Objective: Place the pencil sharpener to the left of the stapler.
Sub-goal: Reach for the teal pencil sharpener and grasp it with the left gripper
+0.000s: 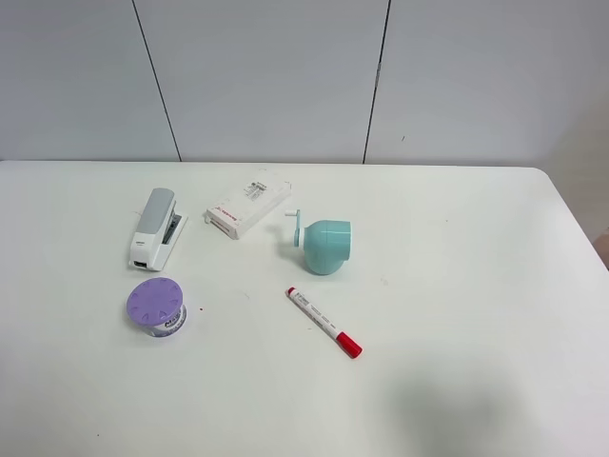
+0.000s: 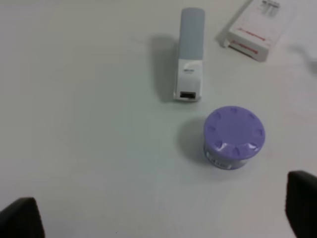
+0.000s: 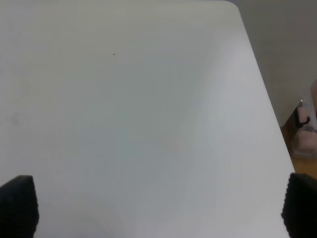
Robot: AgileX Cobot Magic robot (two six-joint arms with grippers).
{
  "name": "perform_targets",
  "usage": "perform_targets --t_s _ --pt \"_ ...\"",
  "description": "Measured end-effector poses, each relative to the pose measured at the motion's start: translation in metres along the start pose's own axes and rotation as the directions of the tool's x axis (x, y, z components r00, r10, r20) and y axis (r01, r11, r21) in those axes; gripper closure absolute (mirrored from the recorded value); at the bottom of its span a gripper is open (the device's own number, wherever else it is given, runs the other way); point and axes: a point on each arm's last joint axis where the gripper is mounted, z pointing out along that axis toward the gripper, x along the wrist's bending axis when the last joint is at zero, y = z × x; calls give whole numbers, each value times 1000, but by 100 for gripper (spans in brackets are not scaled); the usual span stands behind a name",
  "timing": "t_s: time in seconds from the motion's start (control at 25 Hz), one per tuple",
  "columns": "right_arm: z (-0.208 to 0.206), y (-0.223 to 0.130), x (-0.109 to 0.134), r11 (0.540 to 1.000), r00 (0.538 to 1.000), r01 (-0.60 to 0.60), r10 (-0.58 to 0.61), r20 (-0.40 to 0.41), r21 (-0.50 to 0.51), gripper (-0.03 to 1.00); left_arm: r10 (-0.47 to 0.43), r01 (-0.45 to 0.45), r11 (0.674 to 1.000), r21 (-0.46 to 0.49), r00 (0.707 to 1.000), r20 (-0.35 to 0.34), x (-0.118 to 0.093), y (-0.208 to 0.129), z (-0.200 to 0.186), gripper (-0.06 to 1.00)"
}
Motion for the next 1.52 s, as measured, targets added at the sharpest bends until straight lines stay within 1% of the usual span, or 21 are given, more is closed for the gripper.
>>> perform_targets --t_s 0.08,0.16,0.28,0.4,0.52,0.56,0.68,0.72,0.76,0.84,0.88,0.92,0.96,1.04,1.08,1.12,1.2,1.28,1.32,1.44,1.52 --pt "0 0 0 1000 1000 0 0 0 0 -2 87 -87 996 30 996 11 3 29 4 -5" --pt "0 0 0 1000 1000 0 0 0 0 -2 164 -167 984 60 985 44 5 57 13 -5" --pt "0 0 0 1000 1000 0 0 0 0 -2 283 -297 949 106 951 127 2 98 40 -5" --pt "0 0 0 1000 1000 0 0 0 0 -2 409 -439 892 109 885 222 -16 135 69 -5" --pt "0 0 0 1000 1000 0 0 0 0 -2 528 -578 809 103 793 303 -49 162 102 -5" --pt "0 0 0 1000 1000 0 0 0 0 -2 569 -627 772 100 753 329 -63 167 115 -5" --pt "0 0 0 1000 1000 0 0 0 0 -2 689 -757 653 42 616 382 -106 185 143 -5" --pt "0 0 0 1000 1000 0 0 0 0 -2 724 -799 601 20 555 408 -122 186 153 -5" --pt "0 0 0 1000 1000 0 0 0 0 -2 748 -825 566 -4 511 423 -135 189 160 -5" --pt "0 0 0 1000 1000 0 0 0 0 -2 783 -878 477 -50 399 477 -162 187 177 -5" --pt "0 0 0 1000 1000 0 0 0 0 -2 783 -878 477 -50 399 477 -162 187 177 -5" --pt "0 0 0 1000 1000 0 0 0 0 -2 794 -898 431 -88 331 509 -175 185 184 -5" --pt "0 0 0 1000 1000 0 0 0 0 -2 804 -912 391 -122 274 527 -184 183 190 -5" --pt "0 0 0 1000 1000 0 0 0 0 -2 816 -930 302 -211 138 561 -204 177 204 -5" --pt "0 0 0 1000 1000 0 0 0 0 -2 819 -929 272 -250 87 567 -212 175 208 -5" --pt "0 0 0 1000 1000 0 0 0 0 -2 824 -930 227 -291 24 566 -220 172 215 -5" --pt "0 0 0 1000 1000 0 0 0 0 -2 825 -926 175 -335 -48 563 -230 169 225 -5" --pt "0 0 0 1000 1000 0 0 0 0 -2 821 -924 146 -353 -86 565 -238 166 238 -5" --pt "0 0 0 1000 1000 0 0 0 0 -2 817 -925 136 -354 -97 569 -241 164 245 -5" --pt "0 0 0 1000 1000 0 0 0 0 -2 807 -925 135 -354 -105 581 -252 160 265 -5" --pt "0 0 0 1000 1000 0 0 0 0 -2 797 -921 153 -358 -99 596 -260 156 278 -5"
